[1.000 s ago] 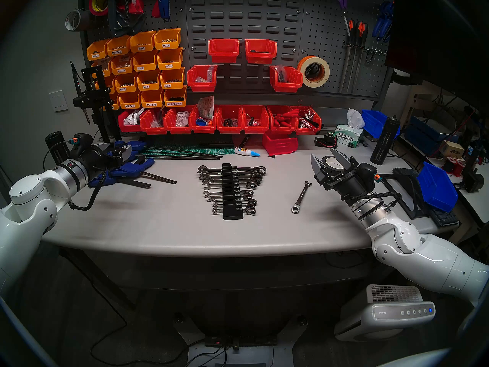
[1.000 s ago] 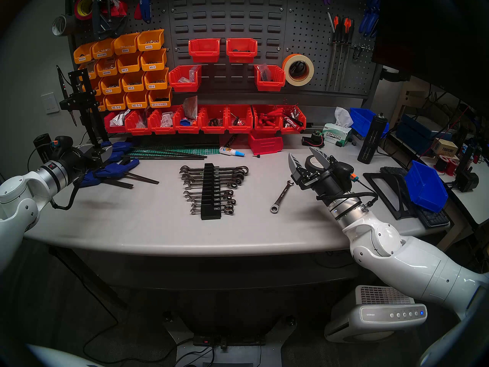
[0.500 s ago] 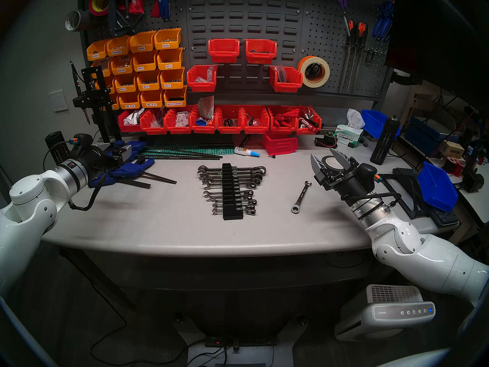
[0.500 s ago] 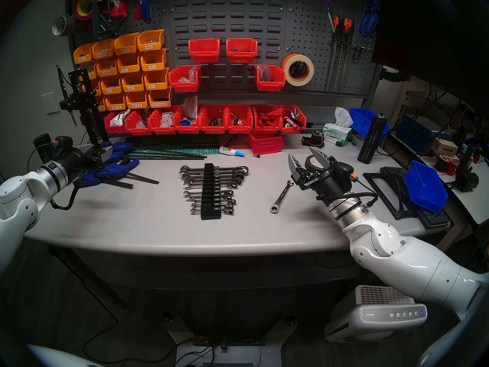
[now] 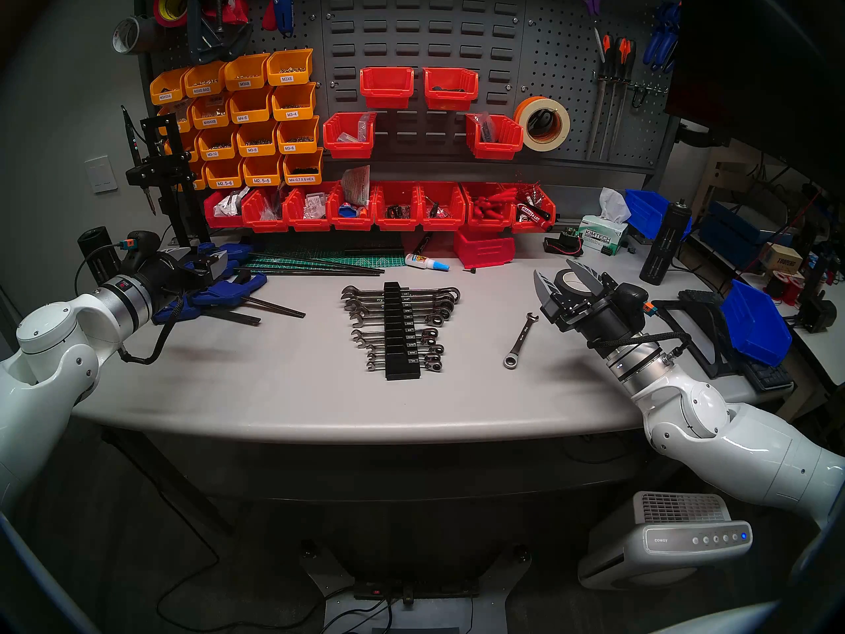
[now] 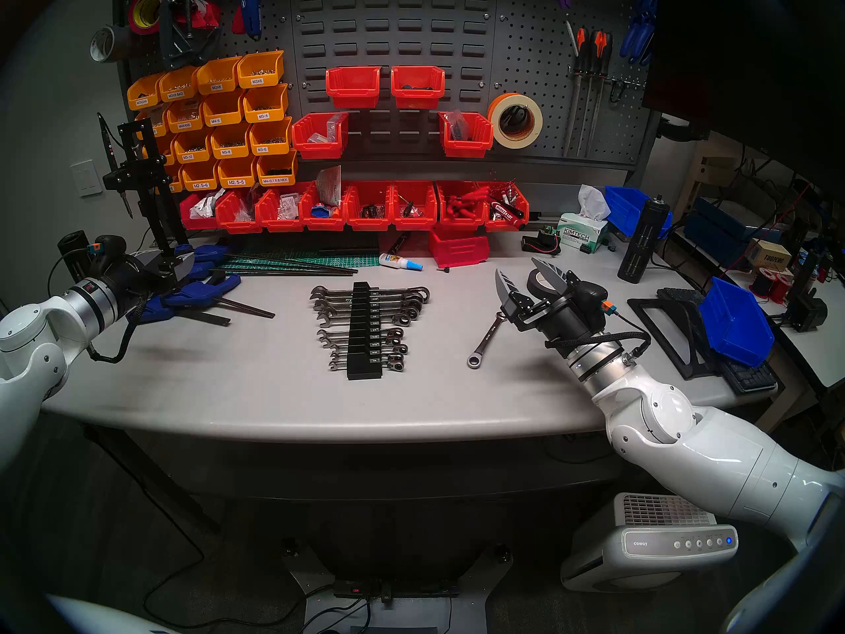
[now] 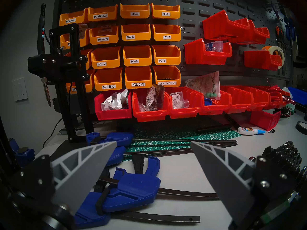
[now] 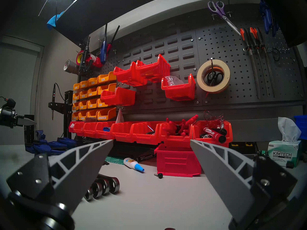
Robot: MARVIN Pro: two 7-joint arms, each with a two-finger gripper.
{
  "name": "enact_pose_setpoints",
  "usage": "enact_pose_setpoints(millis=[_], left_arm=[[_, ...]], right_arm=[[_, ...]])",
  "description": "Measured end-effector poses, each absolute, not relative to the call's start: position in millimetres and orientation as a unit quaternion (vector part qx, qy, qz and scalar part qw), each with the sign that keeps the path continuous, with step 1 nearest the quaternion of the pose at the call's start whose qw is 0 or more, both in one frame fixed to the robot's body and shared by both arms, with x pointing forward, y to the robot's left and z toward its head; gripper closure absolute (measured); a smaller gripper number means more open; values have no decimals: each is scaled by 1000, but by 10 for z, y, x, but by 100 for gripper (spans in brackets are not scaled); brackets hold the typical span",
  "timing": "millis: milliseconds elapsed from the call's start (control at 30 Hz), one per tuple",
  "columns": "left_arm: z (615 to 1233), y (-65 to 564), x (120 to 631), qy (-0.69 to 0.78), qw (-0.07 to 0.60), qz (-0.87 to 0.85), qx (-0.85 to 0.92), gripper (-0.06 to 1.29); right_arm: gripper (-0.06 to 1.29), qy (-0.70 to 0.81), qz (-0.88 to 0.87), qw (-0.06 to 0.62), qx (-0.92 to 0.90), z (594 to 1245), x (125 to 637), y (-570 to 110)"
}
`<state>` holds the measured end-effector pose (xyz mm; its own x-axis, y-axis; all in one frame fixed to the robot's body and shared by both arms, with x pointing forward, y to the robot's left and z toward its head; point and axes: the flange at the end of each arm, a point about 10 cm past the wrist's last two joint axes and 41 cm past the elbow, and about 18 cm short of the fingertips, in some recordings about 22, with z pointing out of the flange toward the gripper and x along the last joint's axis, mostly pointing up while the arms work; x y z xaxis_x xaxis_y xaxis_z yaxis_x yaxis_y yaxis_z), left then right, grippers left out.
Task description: Put the wrenches on the table into the correct slot in the case
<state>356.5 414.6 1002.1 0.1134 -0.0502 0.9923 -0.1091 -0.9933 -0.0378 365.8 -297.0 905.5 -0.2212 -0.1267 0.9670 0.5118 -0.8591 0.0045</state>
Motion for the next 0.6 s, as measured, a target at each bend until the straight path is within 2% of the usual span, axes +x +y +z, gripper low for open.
enact_pose_setpoints(millis=[600], left_arm=[[10014,4146,3565,-53,22,662,747,2]], right_arm=[[1,-328,-673,158,-644,9414,3680,-3001]])
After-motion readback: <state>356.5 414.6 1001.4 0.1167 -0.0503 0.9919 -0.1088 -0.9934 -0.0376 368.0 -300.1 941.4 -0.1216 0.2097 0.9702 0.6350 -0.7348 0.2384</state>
